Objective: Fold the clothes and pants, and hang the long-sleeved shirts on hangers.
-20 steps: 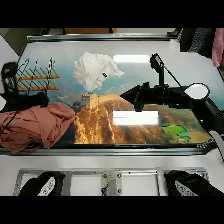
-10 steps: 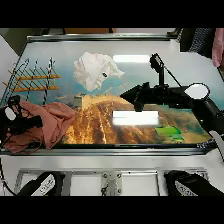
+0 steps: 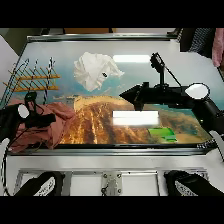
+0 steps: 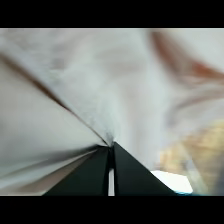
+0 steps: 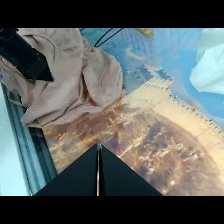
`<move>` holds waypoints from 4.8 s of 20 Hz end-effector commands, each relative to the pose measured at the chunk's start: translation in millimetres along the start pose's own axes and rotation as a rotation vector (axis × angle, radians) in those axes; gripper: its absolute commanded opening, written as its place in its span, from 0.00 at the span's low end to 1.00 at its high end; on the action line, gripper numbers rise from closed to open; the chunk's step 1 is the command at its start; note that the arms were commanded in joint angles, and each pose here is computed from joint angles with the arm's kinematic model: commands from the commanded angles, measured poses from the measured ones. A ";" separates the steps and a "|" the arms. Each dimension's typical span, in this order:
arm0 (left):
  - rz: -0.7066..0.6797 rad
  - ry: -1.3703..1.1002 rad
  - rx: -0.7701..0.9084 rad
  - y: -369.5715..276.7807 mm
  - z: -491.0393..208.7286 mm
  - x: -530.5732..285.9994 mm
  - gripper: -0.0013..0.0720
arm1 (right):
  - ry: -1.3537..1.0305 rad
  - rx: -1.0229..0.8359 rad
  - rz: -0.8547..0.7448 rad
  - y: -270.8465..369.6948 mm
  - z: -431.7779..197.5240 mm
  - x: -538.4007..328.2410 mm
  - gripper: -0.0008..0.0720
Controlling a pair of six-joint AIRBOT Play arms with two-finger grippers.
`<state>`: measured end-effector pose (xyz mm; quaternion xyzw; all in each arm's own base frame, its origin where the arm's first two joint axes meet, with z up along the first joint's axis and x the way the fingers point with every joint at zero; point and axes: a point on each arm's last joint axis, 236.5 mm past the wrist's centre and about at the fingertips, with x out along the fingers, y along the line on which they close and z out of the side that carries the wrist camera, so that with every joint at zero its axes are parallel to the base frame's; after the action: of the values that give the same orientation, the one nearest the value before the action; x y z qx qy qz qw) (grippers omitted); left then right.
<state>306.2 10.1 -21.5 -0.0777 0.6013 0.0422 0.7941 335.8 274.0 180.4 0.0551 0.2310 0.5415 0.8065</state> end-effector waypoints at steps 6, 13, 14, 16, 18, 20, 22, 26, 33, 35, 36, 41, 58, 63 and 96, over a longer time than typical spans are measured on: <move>-0.487 -0.275 0.453 -257.9 12.0 -149.4 0.03 | -0.132 0.069 -0.049 -13.3 36.0 -20.4 0.02; -0.655 -0.378 0.577 -411.5 55.3 -167.0 0.03 | -0.251 0.212 -0.633 -121.5 51.0 -163.4 0.02; -0.683 -0.380 0.586 -429.3 60.6 -166.6 0.03 | -0.248 0.223 -0.694 -128.4 46.9 -180.6 0.02; -0.700 -0.392 0.592 -449.4 73.5 -159.8 0.03 | -0.229 0.231 -0.791 -137.1 38.4 -206.3 0.02; -0.679 -0.383 0.571 -445.4 92.3 -150.0 0.81 | -0.180 0.222 -0.836 -140.5 27.4 -216.3 0.02; -0.616 -0.313 0.554 -418.7 101.4 -138.2 0.83 | -0.111 0.223 -0.835 -139.1 12.9 -214.7 0.02; -0.511 -0.182 0.574 -386.1 86.0 -112.2 0.82 | -0.069 0.243 -0.827 -137.7 2.5 -212.2 0.02; -0.256 0.023 0.703 -346.4 20.3 -32.2 0.75 | -0.056 0.252 -0.820 -136.3 -1.4 -210.6 0.02; 0.018 0.145 0.852 -308.2 -48.7 39.7 0.76 | 0.002 0.290 -0.825 -136.7 -18.4 -210.2 0.02; 0.035 0.170 0.822 -300.2 -56.3 48.5 0.76 | 0.024 0.317 -0.818 -137.0 -27.2 -207.8 0.02; 0.029 0.178 0.806 -299.8 -60.6 52.9 0.76 | 0.033 0.328 -0.814 -138.4 -32.7 -205.7 0.02; -0.031 0.186 0.756 -305.9 -73.9 69.8 0.67 | 0.109 0.424 -0.787 -154.6 -75.9 -190.3 0.02; -0.090 0.035 0.598 -291.9 31.0 -11.2 0.03 | 0.457 0.109 -0.841 -279.0 -196.8 -64.2 0.77; -0.089 0.036 0.598 -291.6 30.8 -11.0 0.03 | 0.456 0.106 -0.856 -293.3 -208.6 -57.5 0.77; -0.584 -0.565 0.519 -251.3 46.0 -373.3 0.03 | 0.072 0.320 -0.828 37.4 47.2 -248.7 0.02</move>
<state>284.9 -228.1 378.3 -0.0277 0.2852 -0.3278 0.9002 272.1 74.3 329.2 0.0255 0.2883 0.1448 0.9462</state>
